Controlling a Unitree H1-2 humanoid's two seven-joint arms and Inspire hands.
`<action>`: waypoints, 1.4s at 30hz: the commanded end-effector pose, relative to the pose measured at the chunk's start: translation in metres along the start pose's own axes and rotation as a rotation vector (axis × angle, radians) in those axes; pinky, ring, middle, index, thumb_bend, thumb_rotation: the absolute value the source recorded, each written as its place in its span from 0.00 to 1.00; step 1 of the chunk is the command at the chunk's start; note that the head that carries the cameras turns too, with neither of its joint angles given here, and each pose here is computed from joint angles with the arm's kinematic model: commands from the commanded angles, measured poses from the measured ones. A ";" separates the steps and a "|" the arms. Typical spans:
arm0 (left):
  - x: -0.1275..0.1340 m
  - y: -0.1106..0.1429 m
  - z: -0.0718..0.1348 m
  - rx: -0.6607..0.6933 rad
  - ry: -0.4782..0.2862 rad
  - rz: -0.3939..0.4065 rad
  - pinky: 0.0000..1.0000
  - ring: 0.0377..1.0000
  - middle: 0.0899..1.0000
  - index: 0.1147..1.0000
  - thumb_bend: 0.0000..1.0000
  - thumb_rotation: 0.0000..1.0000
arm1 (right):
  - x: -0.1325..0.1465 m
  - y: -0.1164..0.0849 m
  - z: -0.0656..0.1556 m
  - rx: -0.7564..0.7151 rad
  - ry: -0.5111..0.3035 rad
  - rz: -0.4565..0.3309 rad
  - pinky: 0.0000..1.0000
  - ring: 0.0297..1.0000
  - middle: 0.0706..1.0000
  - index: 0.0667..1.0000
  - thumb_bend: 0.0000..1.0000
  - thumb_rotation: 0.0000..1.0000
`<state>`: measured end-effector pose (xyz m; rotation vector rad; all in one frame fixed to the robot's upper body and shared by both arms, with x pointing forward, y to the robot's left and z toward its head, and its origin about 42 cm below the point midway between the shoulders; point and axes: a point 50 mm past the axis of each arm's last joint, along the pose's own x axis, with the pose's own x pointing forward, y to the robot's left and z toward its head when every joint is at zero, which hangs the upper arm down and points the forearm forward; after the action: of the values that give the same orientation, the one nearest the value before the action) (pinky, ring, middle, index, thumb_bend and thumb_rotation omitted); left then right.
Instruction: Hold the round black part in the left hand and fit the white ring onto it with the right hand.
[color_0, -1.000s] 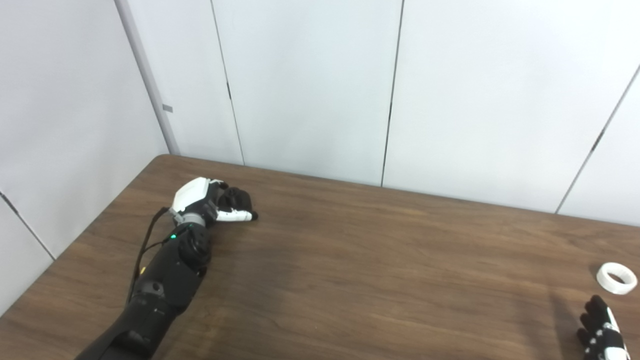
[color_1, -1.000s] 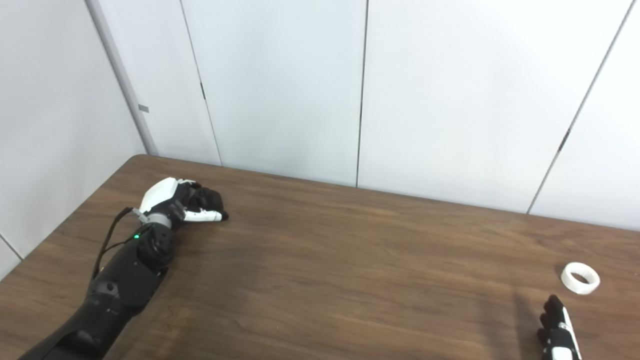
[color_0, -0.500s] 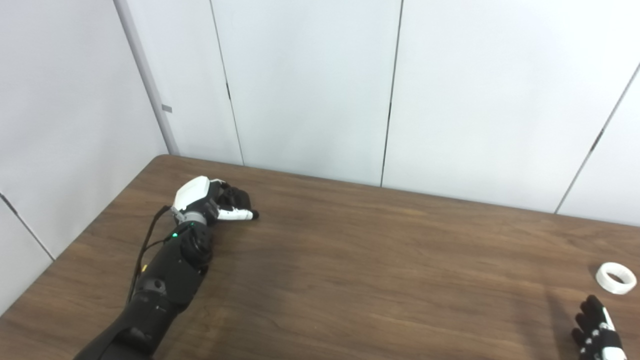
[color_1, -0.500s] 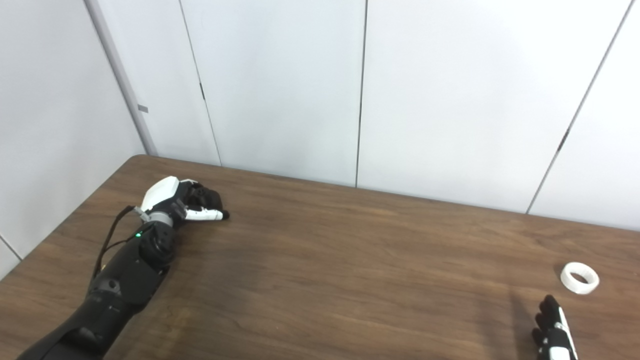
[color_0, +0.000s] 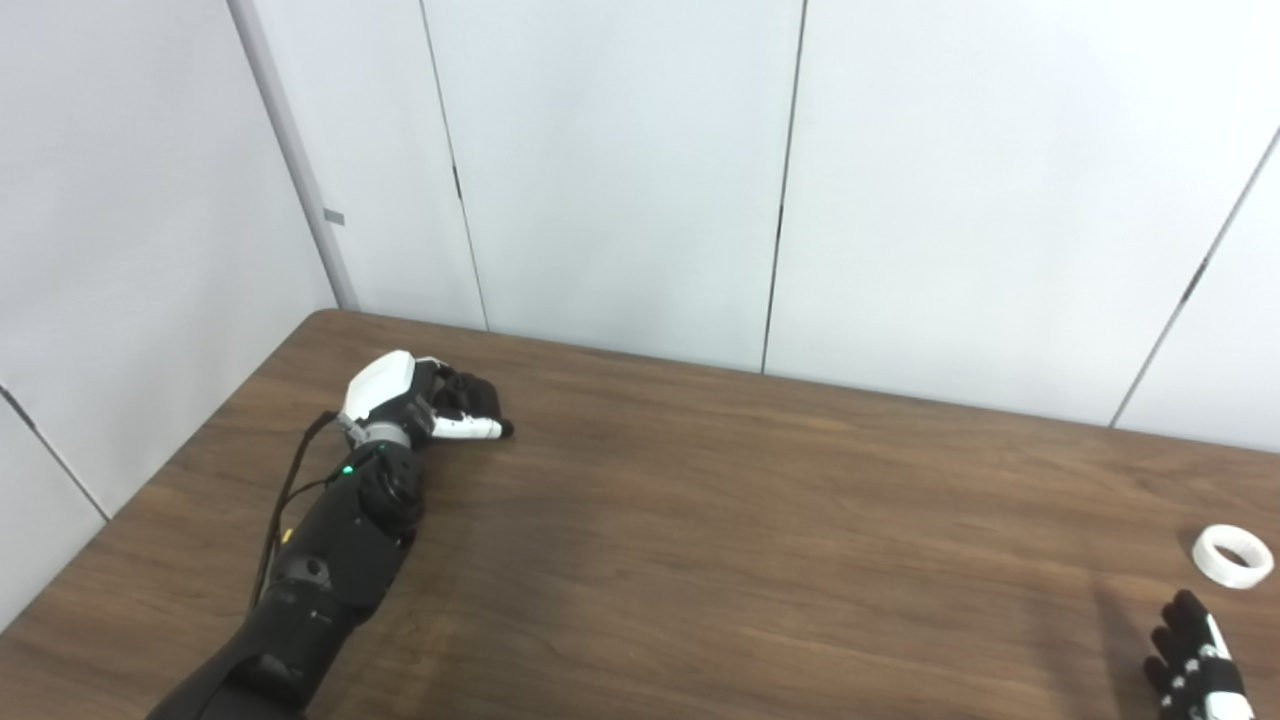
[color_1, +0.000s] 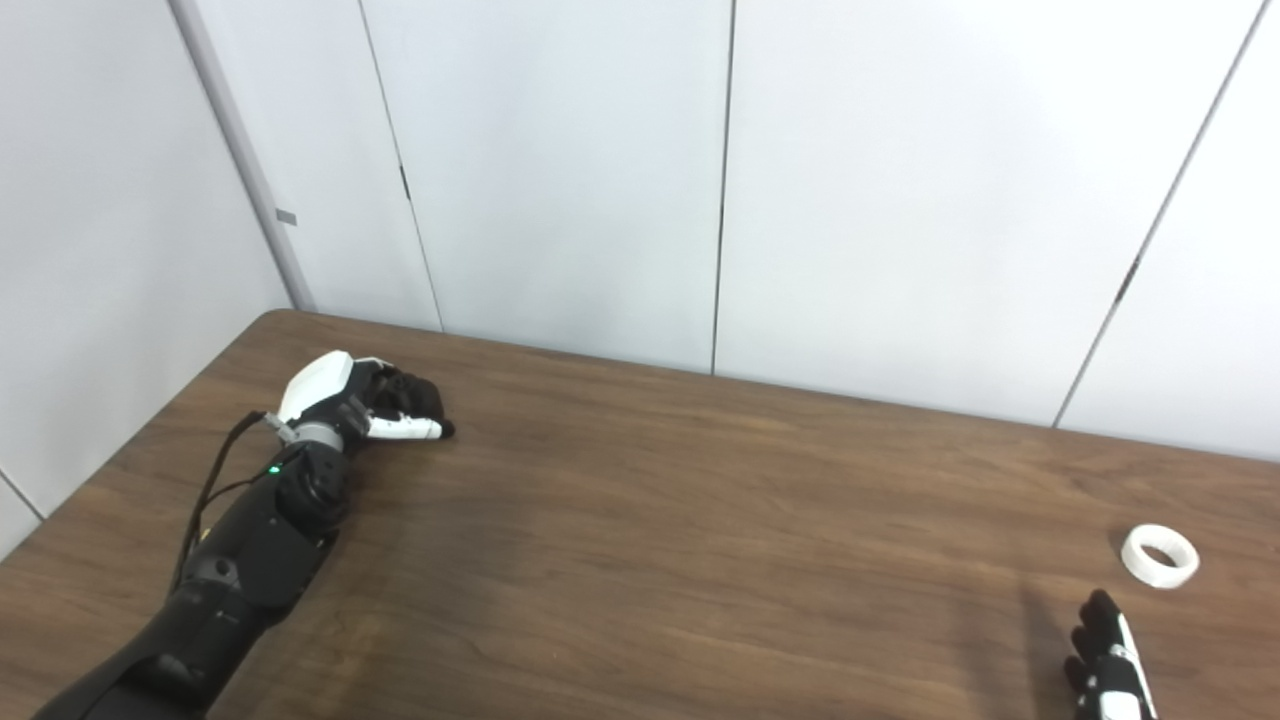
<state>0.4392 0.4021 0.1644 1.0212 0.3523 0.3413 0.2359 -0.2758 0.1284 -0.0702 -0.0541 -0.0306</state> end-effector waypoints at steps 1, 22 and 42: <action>0.008 0.031 0.008 0.003 -0.031 0.086 1.00 0.98 0.89 0.75 0.99 0.37 | 0.004 -0.004 0.014 -0.022 -0.059 -0.009 1.00 1.00 1.00 1.00 0.39 1.00; 0.003 0.034 0.004 0.052 -0.030 0.076 1.00 0.98 0.88 0.74 0.97 0.38 | 0.003 -0.005 0.015 -0.035 -0.055 -0.010 1.00 1.00 1.00 1.00 0.40 1.00; 0.002 0.030 0.003 0.021 -0.058 0.149 1.00 0.86 0.74 0.42 0.52 0.05 | 0.002 -0.006 0.018 -0.035 -0.052 -0.007 1.00 1.00 1.00 1.00 0.42 1.00</action>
<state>0.4291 0.4113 0.1652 1.0532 0.3207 0.3937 0.2346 -0.2769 0.1334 -0.0954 -0.0516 -0.0363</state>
